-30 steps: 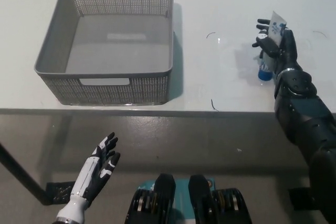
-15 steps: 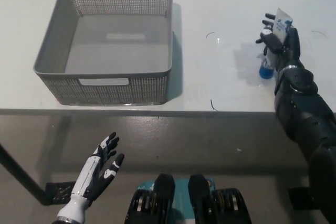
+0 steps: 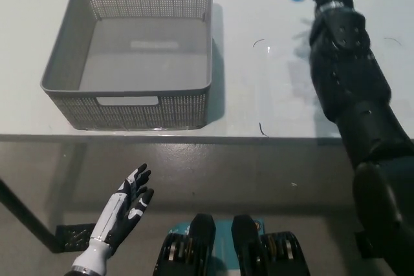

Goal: Use the right hand to pick up a shampoo and place it into a container on the left side

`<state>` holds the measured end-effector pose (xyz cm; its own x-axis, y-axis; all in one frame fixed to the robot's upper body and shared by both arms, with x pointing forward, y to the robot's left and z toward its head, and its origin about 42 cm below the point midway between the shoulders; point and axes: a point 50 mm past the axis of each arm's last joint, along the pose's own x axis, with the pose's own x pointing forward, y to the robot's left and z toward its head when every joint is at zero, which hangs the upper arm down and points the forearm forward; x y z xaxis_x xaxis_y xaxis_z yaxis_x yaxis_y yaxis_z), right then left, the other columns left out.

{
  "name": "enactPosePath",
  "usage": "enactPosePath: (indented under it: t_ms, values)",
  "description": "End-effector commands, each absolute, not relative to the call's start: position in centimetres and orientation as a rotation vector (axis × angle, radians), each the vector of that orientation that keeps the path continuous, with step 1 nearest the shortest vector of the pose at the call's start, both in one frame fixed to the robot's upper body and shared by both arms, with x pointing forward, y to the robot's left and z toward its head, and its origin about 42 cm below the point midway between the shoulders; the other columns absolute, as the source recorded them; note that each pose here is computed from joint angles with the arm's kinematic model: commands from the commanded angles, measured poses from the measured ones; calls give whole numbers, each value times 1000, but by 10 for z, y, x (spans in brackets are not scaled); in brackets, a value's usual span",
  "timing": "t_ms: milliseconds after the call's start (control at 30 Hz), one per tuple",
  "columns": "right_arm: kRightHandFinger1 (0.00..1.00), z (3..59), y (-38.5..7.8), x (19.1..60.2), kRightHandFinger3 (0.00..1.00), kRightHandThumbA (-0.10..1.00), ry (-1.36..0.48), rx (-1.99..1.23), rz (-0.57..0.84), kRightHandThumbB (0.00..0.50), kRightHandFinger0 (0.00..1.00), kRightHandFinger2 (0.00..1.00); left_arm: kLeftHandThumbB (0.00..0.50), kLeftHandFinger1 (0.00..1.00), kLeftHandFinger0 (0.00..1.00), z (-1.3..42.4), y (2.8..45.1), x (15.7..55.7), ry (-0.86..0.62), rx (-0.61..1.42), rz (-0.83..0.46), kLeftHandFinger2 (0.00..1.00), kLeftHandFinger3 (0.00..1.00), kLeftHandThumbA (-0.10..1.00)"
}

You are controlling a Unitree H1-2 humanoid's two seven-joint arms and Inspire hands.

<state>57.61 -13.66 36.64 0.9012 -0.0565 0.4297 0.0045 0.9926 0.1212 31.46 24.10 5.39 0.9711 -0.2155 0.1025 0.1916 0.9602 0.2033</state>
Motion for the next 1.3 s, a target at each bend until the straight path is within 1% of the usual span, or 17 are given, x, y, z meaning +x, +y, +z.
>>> enactPosePath:
  t_ms: [0, 67, 100, 167, 200, 233, 333, 367, 433, 467, 533, 633, 767, 833, 1033, 1133, 1267]
  values:
    - [353, 443, -93, 568, 705, -100, -624, 129, 79, 115, 0, 734, 47, 1000, 1000, 65, 238, 319, -173, 211, -238, 1000, 1000, 815]
    - [289, 449, -84, 567, 597, -100, -633, 105, 84, 127, 0, 645, 28, 1000, 1000, 63, 237, 320, -181, 192, -241, 1000, 1000, 758]
    - [187, 455, -69, 563, 510, -100, -648, 101, 111, 128, 0, 511, 2, 1000, 1000, 61, 236, 322, -190, 187, -244, 1000, 1000, 720]
    - [179, 460, -49, 558, 552, -100, -658, 85, 132, 129, 0, 526, 0, 1000, 1000, 61, 236, 324, -191, 197, -246, 1000, 1000, 700]
    - [168, 461, -34, 553, 617, -100, -659, 80, 147, 131, 0, 559, 11, 1000, 1000, 61, 236, 324, -189, 189, -247, 1000, 1000, 694]
    - [163, 461, -25, 550, 616, -100, -658, 72, 151, 126, 0, 568, 12, 1000, 1000, 61, 236, 324, -188, 190, -249, 1000, 1000, 693]
    - [82, 454, 3, 543, 312, -100, -623, 24, 170, 135, 0, 417, 0, 1000, 1000, 62, 235, 323, -194, 213, -260, 1000, 1000, 690]
    - [98, 450, 12, 541, 297, -100, -607, 18, 185, 129, 0, 462, 0, 1000, 1000, 62, 234, 324, -195, 212, -262, 1000, 1000, 688]
    - [203, 443, 25, 538, 350, -100, -579, 8, 208, 114, 0, 615, 0, 1000, 1000, 62, 233, 324, -195, 215, -262, 1000, 1000, 683]
    - [284, 436, 34, 535, 498, -100, -568, -1, 222, 126, 0, 702, 0, 1000, 1000, 62, 233, 323, -194, 217, -263, 1000, 1000, 680]
    - [341, 427, 49, 530, 618, -100, -543, -8, 235, 141, 0, 730, 0, 1000, 1000, 64, 234, 324, -194, 225, -264, 1000, 1000, 676]
    - [299, 412, 65, 524, 654, -100, -516, 3, 267, 131, 0, 694, 8, 1000, 1000, 67, 233, 325, -190, 233, -267, 1000, 1000, 675]
    - [316, 392, 80, 519, 668, -100, -469, -52, 277, 128, 0, 718, 33, 1000, 1000, 69, 233, 328, -197, 237, -277, 1000, 1000, 657]
    - [308, 382, 84, 517, 685, -100, -447, -73, 277, 130, 0, 725, 28, 1000, 1000, 70, 233, 329, -210, 243, -282, 1000, 1000, 646]
    - [302, 345, 77, 518, 733, -100, -367, -93, 265, 127, 0, 717, 13, 1000, 1000, 76, 233, 333, -226, 269, -306, 1000, 1000, 632]
    - [312, 334, 70, 520, 753, -100, -337, -98, 249, 135, 0, 741, 17, 1000, 1000, 77, 232, 333, -224, 263, -313, 1000, 1000, 627]
    - [300, 324, 59, 524, 755, -100, -311, -72, 234, 118, 0, 743, 32, 1000, 1000, 77, 231, 335, -225, 271, -320, 1000, 1000, 645]
